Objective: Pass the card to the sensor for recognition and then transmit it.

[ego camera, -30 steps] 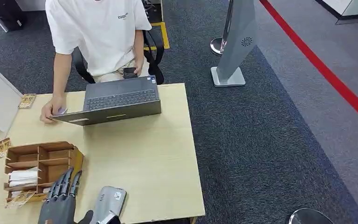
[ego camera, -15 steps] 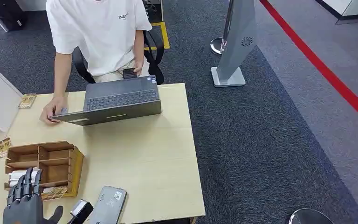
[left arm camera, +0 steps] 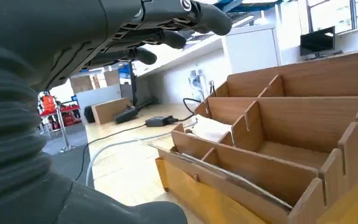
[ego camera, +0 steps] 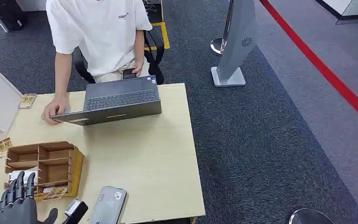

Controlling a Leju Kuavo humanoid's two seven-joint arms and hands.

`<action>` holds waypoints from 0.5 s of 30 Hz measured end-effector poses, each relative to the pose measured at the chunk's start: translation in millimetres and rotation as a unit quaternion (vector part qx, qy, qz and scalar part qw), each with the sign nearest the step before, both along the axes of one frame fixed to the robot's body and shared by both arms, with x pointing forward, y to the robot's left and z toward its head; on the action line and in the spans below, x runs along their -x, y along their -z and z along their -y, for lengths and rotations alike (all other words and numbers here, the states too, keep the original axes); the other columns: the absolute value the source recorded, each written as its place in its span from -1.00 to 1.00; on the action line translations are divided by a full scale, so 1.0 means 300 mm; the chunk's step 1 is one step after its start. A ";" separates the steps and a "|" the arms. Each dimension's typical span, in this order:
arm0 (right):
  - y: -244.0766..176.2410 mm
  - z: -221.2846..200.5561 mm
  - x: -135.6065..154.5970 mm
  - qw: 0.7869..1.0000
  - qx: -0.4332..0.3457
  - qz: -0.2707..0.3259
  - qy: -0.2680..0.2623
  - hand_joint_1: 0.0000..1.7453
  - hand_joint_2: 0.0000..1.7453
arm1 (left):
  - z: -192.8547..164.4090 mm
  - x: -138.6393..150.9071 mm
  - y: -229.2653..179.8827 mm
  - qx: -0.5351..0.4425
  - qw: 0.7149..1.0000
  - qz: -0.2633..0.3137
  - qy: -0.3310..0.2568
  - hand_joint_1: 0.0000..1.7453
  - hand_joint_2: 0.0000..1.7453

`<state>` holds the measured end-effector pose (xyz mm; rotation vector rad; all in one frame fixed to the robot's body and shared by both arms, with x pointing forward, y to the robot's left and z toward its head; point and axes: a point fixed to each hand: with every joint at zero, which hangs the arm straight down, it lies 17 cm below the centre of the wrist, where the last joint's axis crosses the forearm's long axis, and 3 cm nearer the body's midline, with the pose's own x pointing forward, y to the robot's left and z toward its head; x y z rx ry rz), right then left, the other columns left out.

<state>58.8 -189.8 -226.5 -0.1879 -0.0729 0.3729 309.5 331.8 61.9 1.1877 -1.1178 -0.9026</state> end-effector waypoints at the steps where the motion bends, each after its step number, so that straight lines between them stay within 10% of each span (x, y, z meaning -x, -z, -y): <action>1: 0.000 -0.001 0.000 1.000 -0.001 0.000 0.000 -1.00 1.00 | -0.003 0.001 0.004 0.002 1.000 -0.002 -0.001 -1.00 1.00; 15: -0.001 -0.003 -0.004 1.000 -0.002 0.002 -0.013 -1.00 1.00 | -0.009 -0.035 -0.012 0.007 1.000 0.006 -0.011 -1.00 1.00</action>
